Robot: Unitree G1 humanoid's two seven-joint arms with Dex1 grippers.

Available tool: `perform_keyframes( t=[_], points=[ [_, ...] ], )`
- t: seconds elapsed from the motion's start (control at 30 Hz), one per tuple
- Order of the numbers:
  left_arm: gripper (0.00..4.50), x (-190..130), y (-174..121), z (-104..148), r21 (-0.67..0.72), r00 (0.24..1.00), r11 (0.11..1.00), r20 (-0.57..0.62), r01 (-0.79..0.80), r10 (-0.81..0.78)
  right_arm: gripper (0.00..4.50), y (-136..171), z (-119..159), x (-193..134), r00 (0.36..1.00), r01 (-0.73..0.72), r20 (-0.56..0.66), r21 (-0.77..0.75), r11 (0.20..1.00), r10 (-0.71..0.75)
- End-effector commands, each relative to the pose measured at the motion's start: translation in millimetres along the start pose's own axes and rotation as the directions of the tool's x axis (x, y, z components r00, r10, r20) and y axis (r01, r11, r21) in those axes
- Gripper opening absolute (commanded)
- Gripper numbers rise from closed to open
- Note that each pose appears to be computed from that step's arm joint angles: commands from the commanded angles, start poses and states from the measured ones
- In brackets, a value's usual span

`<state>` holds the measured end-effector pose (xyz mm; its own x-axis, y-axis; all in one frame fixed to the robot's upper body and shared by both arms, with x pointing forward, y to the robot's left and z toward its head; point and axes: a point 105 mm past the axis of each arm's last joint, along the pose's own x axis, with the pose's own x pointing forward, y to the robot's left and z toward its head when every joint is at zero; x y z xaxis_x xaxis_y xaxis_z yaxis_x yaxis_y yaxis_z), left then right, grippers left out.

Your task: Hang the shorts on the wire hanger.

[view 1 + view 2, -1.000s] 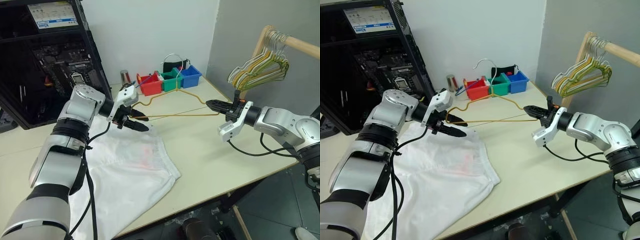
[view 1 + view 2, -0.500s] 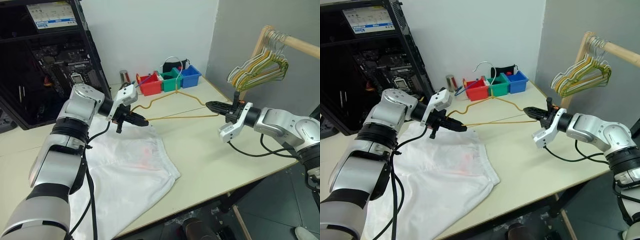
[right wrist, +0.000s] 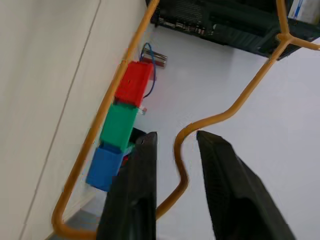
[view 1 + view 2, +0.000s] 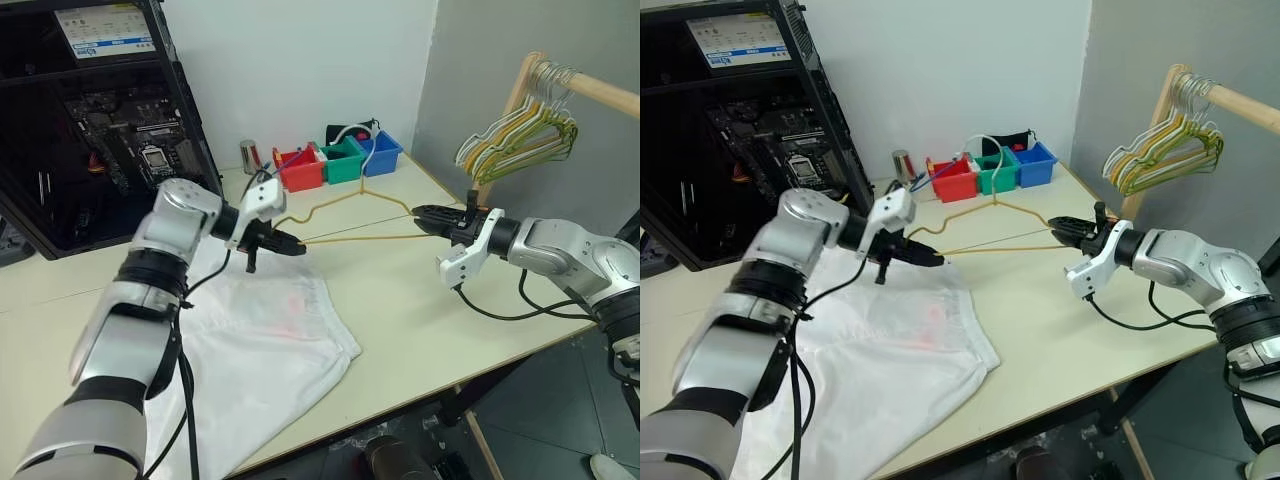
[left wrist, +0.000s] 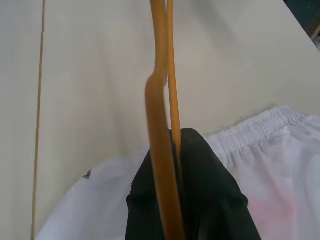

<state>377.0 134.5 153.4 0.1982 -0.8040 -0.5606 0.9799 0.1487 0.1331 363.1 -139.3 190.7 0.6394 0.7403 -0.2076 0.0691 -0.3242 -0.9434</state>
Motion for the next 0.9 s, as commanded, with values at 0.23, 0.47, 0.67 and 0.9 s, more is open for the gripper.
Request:
perform_keyframes(
  t=[0.23,0.47,0.67,0.9],
  points=[
    [0.00,12.4,11.8,-1.6,0.247,0.965,0.934,0.008,-0.257,0.263,3.65,5.4,10.3,-16.5,0.995,-0.092,0.037,0.642,0.761,0.089],
    [0.00,4.3,13.5,5.9,0.437,0.918,0.814,0.087,-0.383,0.386,4.47,-17.3,-0.7,-30.7,0.999,0.001,-0.018,0.921,0.388,0.041],
    [0.00,-0.4,6.0,25.7,0.600,0.900,0.680,0.186,-0.421,0.394,4.47,-3.0,-5.7,-33.7,0.989,-0.032,-0.025,0.928,0.371,0.147],
    [0.00,0.8,1.0,38.2,0.690,0.897,0.586,0.233,-0.425,0.376,4.47,16.1,-12.4,-24.8,0.972,-0.068,-0.033,0.907,0.416,0.233]
  ],
)
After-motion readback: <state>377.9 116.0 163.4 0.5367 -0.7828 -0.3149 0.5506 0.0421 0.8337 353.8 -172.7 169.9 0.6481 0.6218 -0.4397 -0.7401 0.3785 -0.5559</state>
